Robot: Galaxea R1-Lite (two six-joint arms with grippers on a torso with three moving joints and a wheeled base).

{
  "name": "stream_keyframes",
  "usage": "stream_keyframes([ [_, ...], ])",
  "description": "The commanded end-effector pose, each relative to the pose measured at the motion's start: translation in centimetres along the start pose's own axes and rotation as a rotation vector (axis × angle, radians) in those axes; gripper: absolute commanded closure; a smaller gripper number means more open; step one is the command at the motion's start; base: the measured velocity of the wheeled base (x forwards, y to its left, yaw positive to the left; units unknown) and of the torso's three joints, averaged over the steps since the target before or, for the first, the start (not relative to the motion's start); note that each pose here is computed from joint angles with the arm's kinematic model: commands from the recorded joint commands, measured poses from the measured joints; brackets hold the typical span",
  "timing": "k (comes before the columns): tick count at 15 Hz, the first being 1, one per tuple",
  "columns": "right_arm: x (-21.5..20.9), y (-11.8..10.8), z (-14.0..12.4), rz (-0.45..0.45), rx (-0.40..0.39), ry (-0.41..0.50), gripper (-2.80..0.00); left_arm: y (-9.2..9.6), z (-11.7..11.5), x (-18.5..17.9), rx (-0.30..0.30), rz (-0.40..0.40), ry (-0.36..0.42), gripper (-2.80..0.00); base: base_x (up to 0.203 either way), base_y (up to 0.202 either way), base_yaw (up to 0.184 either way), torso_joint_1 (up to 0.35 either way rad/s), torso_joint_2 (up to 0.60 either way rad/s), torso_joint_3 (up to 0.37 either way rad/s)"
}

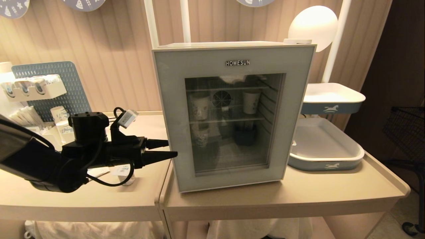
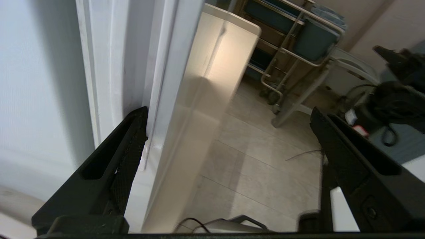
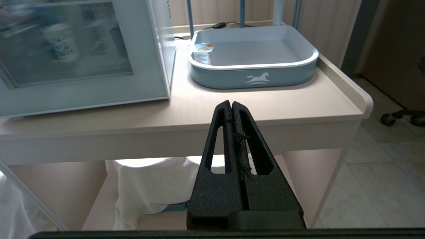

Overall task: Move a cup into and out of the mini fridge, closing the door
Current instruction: Open the freezer door

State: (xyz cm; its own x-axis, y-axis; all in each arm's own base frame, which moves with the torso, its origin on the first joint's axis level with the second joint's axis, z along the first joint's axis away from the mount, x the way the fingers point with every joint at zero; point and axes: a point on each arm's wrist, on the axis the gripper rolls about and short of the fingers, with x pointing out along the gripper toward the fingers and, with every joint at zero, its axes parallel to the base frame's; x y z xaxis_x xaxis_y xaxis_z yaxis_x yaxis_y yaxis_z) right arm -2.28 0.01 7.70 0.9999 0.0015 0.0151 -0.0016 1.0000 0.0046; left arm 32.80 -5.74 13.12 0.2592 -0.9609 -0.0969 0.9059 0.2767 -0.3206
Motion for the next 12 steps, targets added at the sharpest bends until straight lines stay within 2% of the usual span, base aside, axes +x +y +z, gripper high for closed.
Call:
stream_keyframes([
  [1, 0.1, 0.0, -0.3, 0.001, 0.0, 0.01, 0.0, -0.5, 0.3, 0.3, 0.019, -0.016, -0.003, -2.8, 0.0, 0.0, 0.0, 0.0, 0.0, 0.0],
  [6, 0.1, 0.0, -0.3, 0.001, 0.0, 0.01, 0.0, -1.1, 0.1, 0.6, 0.019, -0.03, 0.004, -2.8, 0.0, 0.0, 0.0, 0.0, 0.0, 0.0],
  [12, 0.1, 0.0, -0.3, 0.0, 0.0, 0.01, 0.0, -4.3, 0.4, 0.1, 0.043, -0.068, 0.005, -2.8, 0.0, 0.0, 0.0, 0.0, 0.0, 0.0],
])
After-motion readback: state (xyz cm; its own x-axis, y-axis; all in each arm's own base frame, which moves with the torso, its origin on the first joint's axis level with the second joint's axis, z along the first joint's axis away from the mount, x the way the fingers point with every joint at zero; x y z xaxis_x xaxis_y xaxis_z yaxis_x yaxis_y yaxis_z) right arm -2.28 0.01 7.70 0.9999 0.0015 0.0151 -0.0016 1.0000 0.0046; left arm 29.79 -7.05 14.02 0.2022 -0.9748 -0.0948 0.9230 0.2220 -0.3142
